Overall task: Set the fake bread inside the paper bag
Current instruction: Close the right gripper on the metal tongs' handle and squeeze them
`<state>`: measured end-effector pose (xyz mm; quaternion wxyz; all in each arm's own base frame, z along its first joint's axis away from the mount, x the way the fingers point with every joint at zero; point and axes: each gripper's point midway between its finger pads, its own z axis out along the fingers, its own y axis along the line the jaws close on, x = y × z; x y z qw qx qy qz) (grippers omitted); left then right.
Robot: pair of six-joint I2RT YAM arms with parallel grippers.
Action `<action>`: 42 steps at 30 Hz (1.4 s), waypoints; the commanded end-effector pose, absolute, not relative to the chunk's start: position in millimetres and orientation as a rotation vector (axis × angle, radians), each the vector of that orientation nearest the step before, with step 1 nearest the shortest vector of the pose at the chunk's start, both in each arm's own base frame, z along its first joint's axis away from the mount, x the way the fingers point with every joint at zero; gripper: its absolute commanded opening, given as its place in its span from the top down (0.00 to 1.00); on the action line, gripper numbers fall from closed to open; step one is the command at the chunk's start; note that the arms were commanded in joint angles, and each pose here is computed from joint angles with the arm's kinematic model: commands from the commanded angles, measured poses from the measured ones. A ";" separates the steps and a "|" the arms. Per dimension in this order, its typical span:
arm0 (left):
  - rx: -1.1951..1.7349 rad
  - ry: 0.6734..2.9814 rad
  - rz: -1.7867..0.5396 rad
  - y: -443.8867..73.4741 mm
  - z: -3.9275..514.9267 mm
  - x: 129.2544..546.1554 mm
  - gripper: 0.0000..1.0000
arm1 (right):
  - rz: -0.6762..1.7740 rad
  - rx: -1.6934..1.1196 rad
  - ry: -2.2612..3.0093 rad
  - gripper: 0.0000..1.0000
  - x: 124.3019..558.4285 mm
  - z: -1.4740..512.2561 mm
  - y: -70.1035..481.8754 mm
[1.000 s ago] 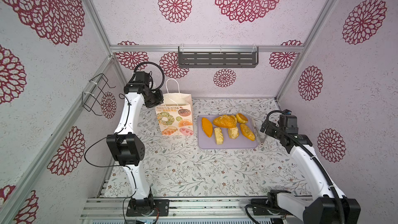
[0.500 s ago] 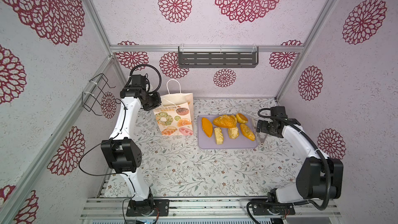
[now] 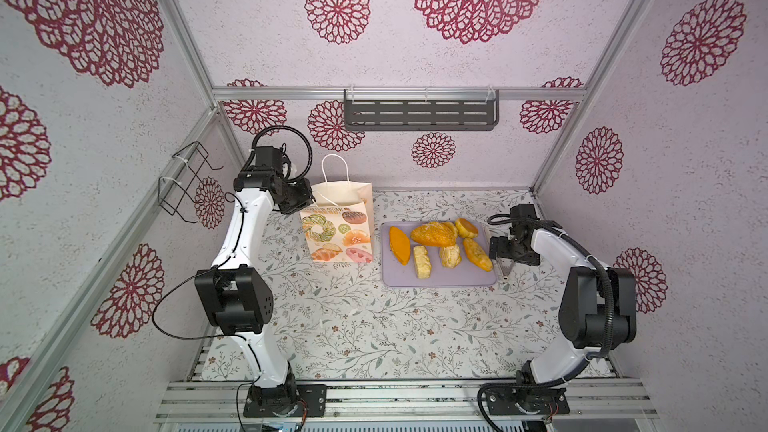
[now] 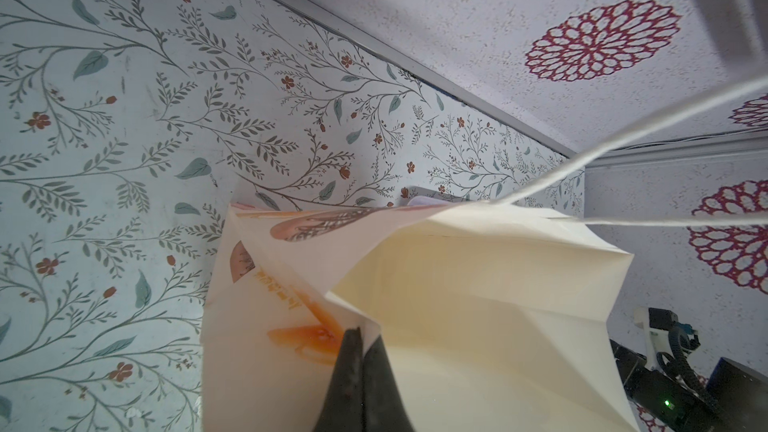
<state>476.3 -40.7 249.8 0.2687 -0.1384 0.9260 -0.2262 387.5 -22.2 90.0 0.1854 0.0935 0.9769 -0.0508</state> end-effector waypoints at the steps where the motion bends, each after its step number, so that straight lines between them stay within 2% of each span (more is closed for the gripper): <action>1: -0.389 2.512 -0.598 -38.1 248.8 468.5 1.00 | -0.157 0.217 2.746 0.01 395.8 97.5 -23.8; 25: -0.378 2.518 -0.602 -44.2 246.6 467.7 1.00 | -0.202 0.294 2.825 0.01 407.1 61.2 -36.0; 42: -0.367 2.513 -0.599 -46.5 249.6 466.7 1.00 | -0.168 0.302 2.825 0.10 414.0 58.2 -36.8</action>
